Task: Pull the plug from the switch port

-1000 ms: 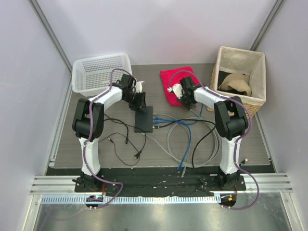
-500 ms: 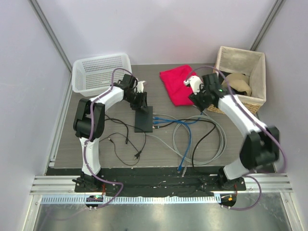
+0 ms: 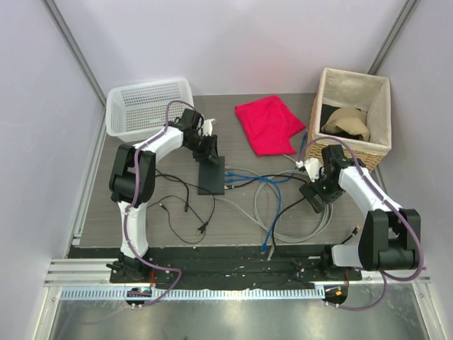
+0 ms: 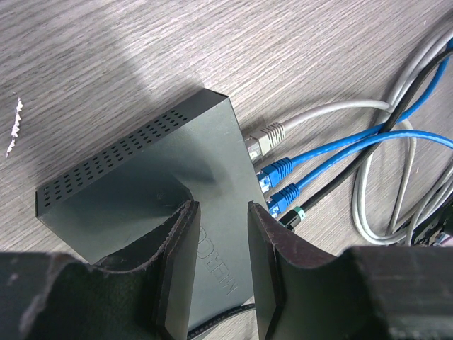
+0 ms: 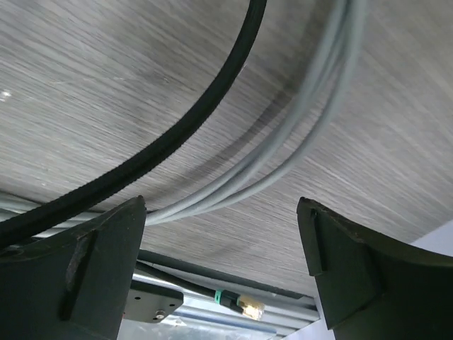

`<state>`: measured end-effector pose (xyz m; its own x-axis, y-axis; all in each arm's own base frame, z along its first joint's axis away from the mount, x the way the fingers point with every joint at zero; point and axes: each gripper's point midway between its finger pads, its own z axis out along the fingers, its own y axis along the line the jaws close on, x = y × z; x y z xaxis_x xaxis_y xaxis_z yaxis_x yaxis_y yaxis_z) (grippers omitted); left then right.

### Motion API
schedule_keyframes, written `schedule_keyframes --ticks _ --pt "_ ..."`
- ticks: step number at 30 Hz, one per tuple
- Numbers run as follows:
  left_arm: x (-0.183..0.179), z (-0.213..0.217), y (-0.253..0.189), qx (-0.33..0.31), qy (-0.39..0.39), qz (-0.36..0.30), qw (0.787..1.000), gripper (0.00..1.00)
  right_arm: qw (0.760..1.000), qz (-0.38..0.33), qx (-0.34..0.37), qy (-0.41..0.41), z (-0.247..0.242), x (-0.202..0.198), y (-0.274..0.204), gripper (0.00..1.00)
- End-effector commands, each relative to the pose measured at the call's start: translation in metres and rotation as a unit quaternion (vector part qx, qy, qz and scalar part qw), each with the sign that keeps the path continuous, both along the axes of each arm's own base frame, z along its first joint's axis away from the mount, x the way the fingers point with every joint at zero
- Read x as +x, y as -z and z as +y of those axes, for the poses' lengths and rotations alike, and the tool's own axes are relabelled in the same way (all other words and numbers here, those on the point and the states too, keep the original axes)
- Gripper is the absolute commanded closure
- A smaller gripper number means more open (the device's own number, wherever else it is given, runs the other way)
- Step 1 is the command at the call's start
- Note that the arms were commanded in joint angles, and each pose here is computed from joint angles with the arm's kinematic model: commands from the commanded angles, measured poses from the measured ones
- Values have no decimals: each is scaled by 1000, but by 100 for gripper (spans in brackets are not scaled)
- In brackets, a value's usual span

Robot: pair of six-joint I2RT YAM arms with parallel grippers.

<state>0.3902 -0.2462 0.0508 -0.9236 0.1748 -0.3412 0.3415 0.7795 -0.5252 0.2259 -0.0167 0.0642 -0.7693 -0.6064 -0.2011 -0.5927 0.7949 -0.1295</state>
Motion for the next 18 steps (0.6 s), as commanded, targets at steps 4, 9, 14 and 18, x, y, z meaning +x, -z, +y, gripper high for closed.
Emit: schedule_keyframes --ticks 4,9,14,18 --pt "-28 19 55 73 5 57 996 60 997 -15 -77 23 -28 21 35 6" --pt "-29 21 53 77 6 54 996 60 984 4 -168 57 -86 20 47 16" --pt "-29 20 55 74 6 55 996 60 976 7 -192 98 -143 9 40 22" --pt "-27 17 55 71 6 57 996 60 984 -4 -157 84 -147 8 30 22"
